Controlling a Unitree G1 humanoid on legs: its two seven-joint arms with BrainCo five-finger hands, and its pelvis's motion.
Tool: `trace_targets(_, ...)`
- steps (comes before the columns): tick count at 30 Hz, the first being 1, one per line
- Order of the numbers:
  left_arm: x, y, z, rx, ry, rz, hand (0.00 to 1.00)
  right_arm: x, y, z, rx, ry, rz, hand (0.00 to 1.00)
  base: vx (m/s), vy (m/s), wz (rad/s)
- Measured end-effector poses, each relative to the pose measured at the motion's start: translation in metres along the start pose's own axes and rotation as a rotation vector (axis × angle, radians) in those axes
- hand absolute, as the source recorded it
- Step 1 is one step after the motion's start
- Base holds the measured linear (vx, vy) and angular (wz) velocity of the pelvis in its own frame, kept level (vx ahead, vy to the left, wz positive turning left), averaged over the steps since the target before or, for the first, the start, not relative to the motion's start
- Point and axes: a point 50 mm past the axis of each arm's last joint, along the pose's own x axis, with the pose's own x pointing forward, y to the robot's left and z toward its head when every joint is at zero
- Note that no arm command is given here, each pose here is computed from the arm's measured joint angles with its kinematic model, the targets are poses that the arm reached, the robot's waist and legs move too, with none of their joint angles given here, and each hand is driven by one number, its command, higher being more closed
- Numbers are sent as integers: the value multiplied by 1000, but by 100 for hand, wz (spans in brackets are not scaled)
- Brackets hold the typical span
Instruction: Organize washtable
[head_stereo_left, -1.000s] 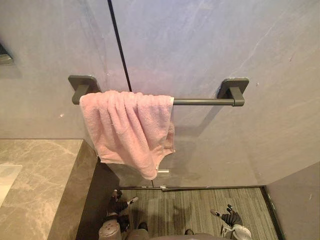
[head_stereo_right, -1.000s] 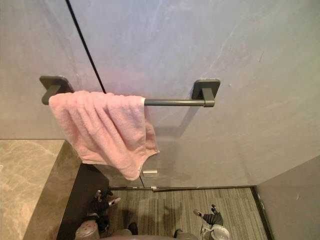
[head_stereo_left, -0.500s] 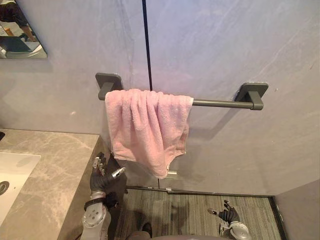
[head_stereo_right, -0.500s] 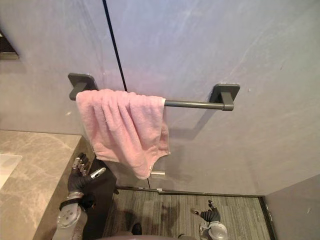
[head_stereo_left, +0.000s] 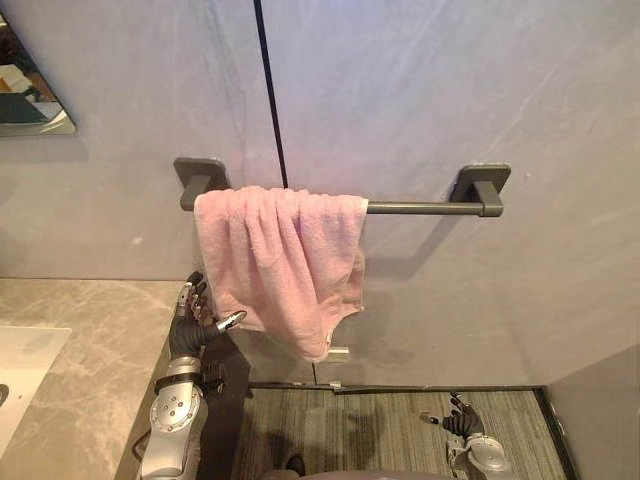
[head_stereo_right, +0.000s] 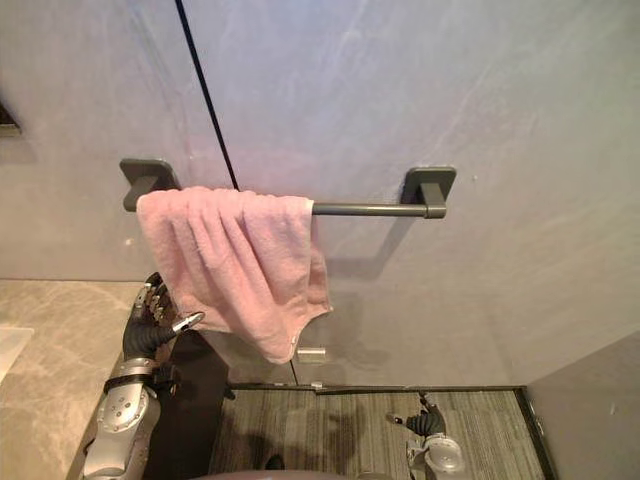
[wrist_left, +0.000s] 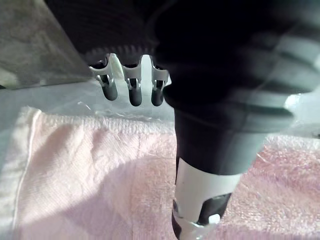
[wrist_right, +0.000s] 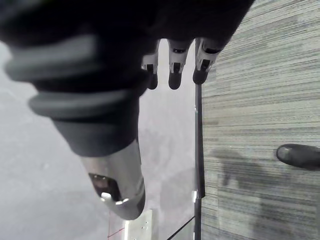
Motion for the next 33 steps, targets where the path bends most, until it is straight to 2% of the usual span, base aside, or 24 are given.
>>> trace_targets(4, 2, -1, 0, 31, -1, -16, 0, 2, -2, 4, -4, -11, -2, 0, 7, -11, -6)
trace_targets(5, 2, -1, -2, 43, 6, -21, 100, 3, -2, 8, -5, -20, -1, 0, 15, -9, -6)
trace_targets(21, 12, -12, -6, 53, 20, -77, 100, 4, 3, 28, -37, -102, 26, 0, -17, -5, -11)
trace_targets(24, 12, -12, -6, 53, 19, -76, 100, 1, 9, 48, -56, -197, 50, 0, -9, -1, -3)
trace_targets(28, 12, -13, -5, 48, 13, -74, 100, -15, 22, 94, -74, -445, 129, 0, 0, 0, 0)
trace_targets(33, 11, -16, -2, 39, -1, -80, 100, -35, 33, 119, -114, -599, 229, 0, -5, -10, -5)
